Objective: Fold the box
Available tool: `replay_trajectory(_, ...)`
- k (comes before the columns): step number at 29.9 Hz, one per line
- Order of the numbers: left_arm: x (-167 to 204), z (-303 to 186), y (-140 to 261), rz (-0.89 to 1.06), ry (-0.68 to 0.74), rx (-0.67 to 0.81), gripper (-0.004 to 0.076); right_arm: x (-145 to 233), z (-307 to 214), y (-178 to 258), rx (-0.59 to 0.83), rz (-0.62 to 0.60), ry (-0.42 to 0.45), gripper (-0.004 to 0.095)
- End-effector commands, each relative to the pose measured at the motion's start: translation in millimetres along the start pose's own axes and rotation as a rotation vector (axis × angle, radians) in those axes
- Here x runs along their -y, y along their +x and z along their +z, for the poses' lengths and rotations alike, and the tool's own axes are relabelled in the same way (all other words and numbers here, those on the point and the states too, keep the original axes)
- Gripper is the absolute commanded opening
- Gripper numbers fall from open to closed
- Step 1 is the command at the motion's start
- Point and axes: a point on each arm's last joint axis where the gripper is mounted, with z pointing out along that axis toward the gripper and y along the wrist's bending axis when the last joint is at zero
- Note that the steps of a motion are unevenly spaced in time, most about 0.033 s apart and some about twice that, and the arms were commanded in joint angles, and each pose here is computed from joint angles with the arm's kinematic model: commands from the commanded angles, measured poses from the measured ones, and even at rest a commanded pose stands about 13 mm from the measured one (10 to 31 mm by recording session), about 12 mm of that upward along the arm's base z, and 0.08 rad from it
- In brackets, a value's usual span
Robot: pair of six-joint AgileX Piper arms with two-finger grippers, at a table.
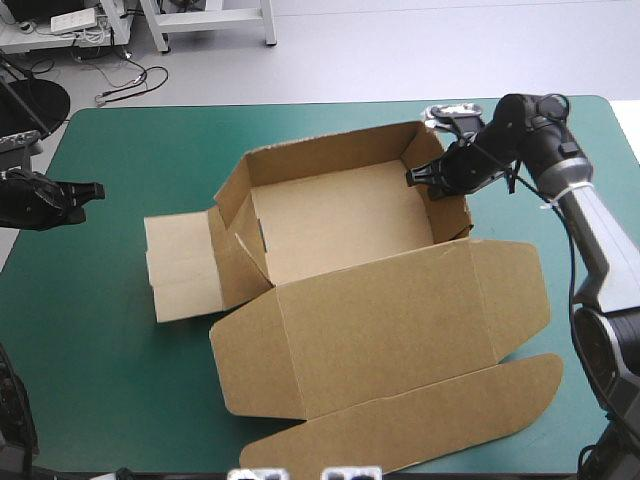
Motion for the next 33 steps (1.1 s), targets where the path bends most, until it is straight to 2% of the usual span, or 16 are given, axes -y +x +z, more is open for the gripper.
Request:
replay_trajectory(1,3.8,-17.9,-9.3,-0.042,0.155,0.130,-0.0008,-8.7,-72.0,0.9,0.175,0.013,-0.023,-0.0020)
replay_trajectory(5,6.7,-14.5,-15.4,-0.068,0.317,0.163,-0.0008,-3.1,-112.5,6.7,0.284,0.040,-0.020,-0.0019)
replay_trajectory(7,11.6,-12.1,-17.1,-0.062,0.399,0.160,-0.0008,-1.7,-128.7,10.1,0.331,0.061,-0.044,-0.0019)
replay_trajectory(11,26.9,-11.0,-24.8,-0.074,0.653,0.190,-0.0009,1.3,-154.3,17.1,0.411,0.112,-0.115,-0.0020)
replay_trajectory(14,40.2,-15.0,-30.4,-0.098,0.774,0.229,-0.0009,0.3,-164.1,19.9,0.444,0.123,-0.159,-0.0020)
replay_trajectory(24,107.0,-17.9,-30.1,-0.035,1.034,0.199,-0.0009,-6.4,-167.3,18.8,0.463,0.134,-0.243,-0.0020)
replay_trajectory(33,142.7,-30.4,-19.1,0.057,1.119,0.182,-0.0010,-4.3,-166.6,17.0,0.479,0.140,-0.228,-0.0018)
